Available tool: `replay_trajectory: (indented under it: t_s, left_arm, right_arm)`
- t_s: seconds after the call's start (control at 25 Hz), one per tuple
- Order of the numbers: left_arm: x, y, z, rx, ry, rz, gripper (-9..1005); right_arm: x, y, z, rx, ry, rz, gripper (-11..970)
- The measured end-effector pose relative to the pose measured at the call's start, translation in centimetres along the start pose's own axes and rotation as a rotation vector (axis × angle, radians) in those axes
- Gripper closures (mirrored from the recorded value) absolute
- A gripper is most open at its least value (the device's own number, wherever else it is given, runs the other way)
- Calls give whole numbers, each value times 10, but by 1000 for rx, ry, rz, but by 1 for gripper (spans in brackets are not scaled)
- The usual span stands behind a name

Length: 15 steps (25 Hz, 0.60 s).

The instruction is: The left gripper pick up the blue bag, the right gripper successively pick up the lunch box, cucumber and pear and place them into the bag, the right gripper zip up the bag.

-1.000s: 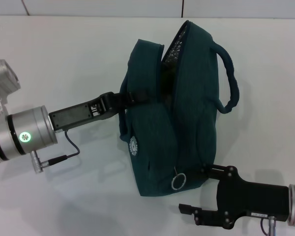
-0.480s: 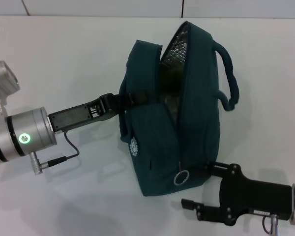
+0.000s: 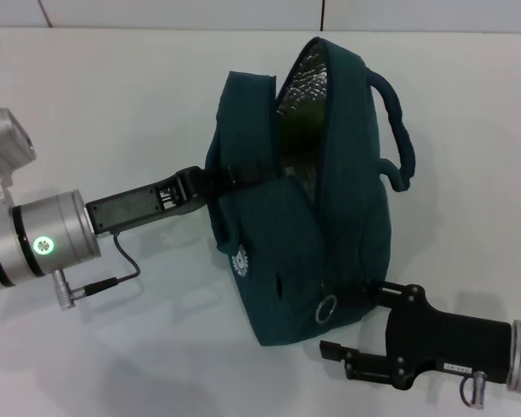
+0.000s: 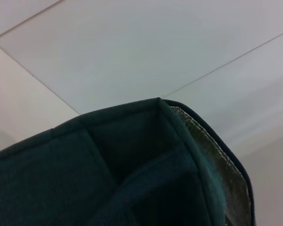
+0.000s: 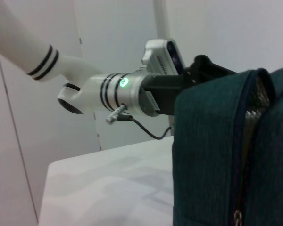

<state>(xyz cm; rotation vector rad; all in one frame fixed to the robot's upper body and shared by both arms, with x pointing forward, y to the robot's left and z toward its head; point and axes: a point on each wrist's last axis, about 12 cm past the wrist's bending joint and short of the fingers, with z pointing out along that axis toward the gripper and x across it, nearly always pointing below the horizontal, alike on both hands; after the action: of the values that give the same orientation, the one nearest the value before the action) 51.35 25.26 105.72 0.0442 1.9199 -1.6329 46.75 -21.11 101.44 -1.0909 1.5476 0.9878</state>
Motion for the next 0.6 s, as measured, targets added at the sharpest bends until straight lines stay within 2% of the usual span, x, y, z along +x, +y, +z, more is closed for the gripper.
replay_trajectory:
  t_s: [0.6]
  left_arm:
    - [-2,-1,-1,5,5,11,929]
  right_arm:
    - [-4,8,14,-76,10,-38,253]
